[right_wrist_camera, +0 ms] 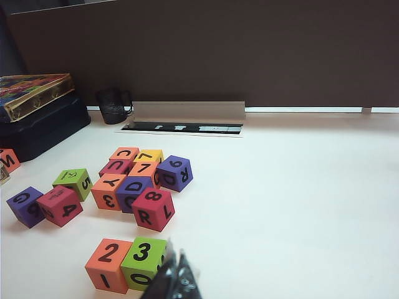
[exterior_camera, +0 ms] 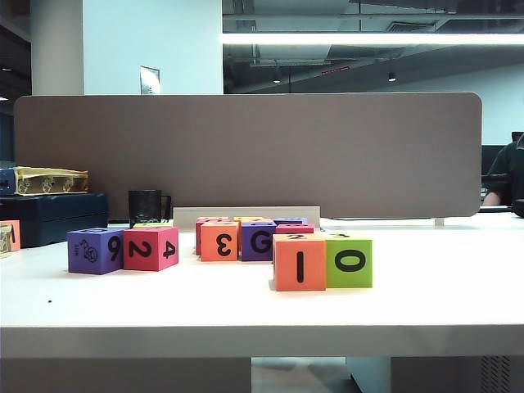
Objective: Select the appropriate blocks from the scattered letter blocks on the table and arrange them in a row to spell out "23".
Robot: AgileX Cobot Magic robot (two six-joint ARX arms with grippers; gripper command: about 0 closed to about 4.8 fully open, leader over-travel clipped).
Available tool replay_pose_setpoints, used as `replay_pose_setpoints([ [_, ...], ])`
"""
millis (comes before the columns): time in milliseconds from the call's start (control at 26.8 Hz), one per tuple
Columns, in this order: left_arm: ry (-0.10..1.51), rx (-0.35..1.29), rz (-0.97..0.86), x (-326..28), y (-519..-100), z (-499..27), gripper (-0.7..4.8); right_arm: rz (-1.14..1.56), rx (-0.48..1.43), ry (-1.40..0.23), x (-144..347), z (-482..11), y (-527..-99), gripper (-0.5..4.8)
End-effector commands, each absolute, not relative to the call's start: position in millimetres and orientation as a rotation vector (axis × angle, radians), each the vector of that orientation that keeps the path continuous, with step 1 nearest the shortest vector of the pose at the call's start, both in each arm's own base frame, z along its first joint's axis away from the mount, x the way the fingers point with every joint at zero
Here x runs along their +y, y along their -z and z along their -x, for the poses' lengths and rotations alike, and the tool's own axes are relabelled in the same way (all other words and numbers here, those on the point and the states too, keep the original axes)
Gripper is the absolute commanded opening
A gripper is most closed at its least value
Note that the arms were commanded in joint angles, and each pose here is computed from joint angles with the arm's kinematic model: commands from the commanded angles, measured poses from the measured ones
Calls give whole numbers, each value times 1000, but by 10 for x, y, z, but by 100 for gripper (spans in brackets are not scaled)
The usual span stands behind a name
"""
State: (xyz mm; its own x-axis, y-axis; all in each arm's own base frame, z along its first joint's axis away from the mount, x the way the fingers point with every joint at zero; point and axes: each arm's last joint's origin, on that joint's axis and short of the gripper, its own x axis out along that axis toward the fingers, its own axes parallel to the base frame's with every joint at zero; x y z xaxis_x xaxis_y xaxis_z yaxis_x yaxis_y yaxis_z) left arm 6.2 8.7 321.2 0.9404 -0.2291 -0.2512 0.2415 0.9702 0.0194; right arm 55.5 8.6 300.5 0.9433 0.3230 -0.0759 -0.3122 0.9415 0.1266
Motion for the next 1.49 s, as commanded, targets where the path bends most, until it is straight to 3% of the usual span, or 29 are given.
replay_pose_setpoints([
  [37, 238, 248, -47, 83, -3213, -68, -6, -109, 80, -327, 86, -553, -3028, -1],
  [224, 235, 232, -60, 83, -3227, -72, -6, -109, 80, -327, 86, -553, -3028, -1],
  [336, 189, 113, -42, 61, -3318, -122, -6, -109, 80, -327, 86, -553, -3028, -1],
  [597, -62, -69, 54, -64, -3077, -518, -6, -109, 80, -327, 86, -553, -3028, -1],
  [747, -93, -59, 40, -53, -2729, -749, -6, -109, 80, -327, 86, -553, -3028, -1],
  [971, -14, -7, 61, 40, -2260, -910, -6, -109, 80, -326, 86, -553, -3028, -1],
  [1493, -68, 7, 118, 107, -1693, -953, -6, -109, 76, -327, 87, -533, -3025, -1],
])
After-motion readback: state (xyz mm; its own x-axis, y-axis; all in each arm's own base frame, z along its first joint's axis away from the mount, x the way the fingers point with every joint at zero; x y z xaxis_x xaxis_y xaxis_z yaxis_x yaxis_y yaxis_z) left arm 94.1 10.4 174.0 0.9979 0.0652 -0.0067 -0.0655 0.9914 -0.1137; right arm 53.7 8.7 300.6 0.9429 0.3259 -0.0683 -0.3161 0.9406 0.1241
